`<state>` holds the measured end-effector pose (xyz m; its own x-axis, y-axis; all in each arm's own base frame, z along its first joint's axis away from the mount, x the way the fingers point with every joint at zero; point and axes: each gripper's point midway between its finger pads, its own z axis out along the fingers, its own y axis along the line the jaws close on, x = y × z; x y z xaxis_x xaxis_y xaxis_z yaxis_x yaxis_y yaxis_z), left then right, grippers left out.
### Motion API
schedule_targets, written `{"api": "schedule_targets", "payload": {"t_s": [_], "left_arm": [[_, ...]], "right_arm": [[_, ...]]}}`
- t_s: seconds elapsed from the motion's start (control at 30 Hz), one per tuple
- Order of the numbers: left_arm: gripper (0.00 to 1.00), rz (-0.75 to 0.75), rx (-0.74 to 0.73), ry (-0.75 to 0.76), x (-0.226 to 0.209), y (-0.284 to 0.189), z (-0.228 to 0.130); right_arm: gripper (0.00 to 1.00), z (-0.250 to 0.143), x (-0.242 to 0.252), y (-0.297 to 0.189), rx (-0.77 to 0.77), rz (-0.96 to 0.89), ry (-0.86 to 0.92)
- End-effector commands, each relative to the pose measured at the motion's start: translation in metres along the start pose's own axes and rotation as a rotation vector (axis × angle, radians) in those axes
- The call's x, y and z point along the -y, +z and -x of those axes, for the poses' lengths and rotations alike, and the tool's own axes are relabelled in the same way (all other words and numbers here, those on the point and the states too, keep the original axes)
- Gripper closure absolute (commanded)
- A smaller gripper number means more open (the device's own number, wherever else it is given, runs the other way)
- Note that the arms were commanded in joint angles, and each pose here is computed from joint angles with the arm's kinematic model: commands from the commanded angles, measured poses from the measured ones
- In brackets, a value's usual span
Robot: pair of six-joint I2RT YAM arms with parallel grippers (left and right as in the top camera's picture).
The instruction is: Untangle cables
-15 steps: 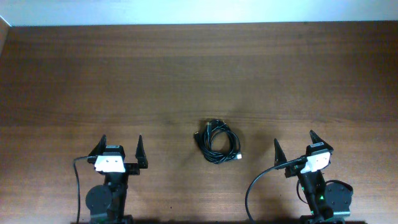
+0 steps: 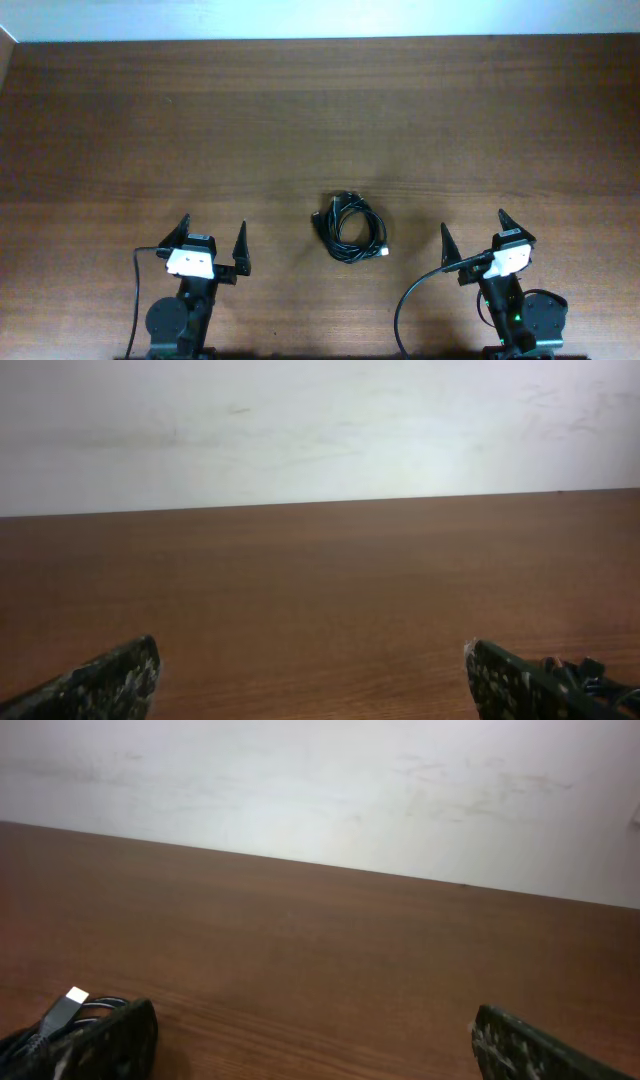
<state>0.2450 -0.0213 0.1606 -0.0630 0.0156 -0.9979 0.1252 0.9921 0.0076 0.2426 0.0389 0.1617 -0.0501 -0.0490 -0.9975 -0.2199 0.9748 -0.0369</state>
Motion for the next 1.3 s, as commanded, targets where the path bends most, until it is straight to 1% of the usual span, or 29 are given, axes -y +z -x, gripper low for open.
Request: {"api": "schedule_targets", "payload": {"t_s": [0.0,1.27], "left_arm": [[0.01,-0.008,-0.004,0.015,0.0016,-0.0001,-0.0011],[0.01,0.003,-0.001,0.015,-0.0003,-0.0001,-0.0004]], "right_arm": [[0.01,-0.0026,0.0034,-0.0003,-0.004,-0.017,0.002],[0.01,-0.0026,0.0034,-0.0003,-0.004,-0.017,0.002]]}}
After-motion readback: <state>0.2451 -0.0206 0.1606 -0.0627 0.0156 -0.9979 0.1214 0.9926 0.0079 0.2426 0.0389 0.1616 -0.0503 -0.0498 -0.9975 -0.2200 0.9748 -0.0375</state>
